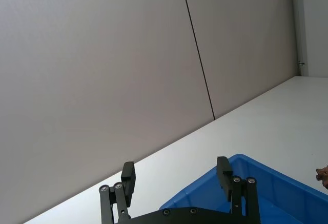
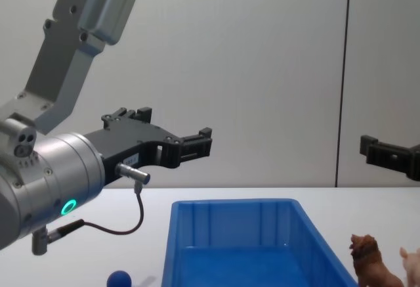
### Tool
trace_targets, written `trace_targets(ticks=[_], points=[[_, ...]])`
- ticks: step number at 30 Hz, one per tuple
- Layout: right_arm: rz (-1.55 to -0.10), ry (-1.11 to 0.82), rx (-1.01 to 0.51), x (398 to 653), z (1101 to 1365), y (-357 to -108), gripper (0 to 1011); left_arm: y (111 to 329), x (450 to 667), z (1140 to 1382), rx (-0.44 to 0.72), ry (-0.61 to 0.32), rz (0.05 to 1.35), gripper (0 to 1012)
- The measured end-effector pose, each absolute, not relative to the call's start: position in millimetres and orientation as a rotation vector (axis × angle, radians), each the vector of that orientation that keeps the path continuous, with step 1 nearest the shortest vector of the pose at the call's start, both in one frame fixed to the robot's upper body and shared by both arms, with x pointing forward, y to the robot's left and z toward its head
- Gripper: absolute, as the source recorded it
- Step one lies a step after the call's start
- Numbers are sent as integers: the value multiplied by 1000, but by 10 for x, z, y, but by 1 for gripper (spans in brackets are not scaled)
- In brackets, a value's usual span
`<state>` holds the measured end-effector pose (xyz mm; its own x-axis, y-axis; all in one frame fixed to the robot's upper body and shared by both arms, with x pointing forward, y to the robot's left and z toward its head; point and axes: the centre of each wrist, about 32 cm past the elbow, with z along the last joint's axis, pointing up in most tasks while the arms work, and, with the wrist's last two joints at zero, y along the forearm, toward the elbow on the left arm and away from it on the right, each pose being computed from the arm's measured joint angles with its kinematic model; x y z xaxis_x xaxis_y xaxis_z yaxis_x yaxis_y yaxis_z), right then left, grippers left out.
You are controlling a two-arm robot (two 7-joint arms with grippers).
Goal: Pick up the two dolls from the table and place them into the box.
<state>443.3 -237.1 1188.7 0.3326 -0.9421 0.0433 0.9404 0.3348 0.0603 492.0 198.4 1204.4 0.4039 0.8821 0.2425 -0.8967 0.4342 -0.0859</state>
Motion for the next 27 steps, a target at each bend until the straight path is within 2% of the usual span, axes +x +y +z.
trace_targets(ticks=[27], points=[[-1229,-75,26,4433,11887,-2371,1001,1984,4920,12044,61,-268,1124,1001]])
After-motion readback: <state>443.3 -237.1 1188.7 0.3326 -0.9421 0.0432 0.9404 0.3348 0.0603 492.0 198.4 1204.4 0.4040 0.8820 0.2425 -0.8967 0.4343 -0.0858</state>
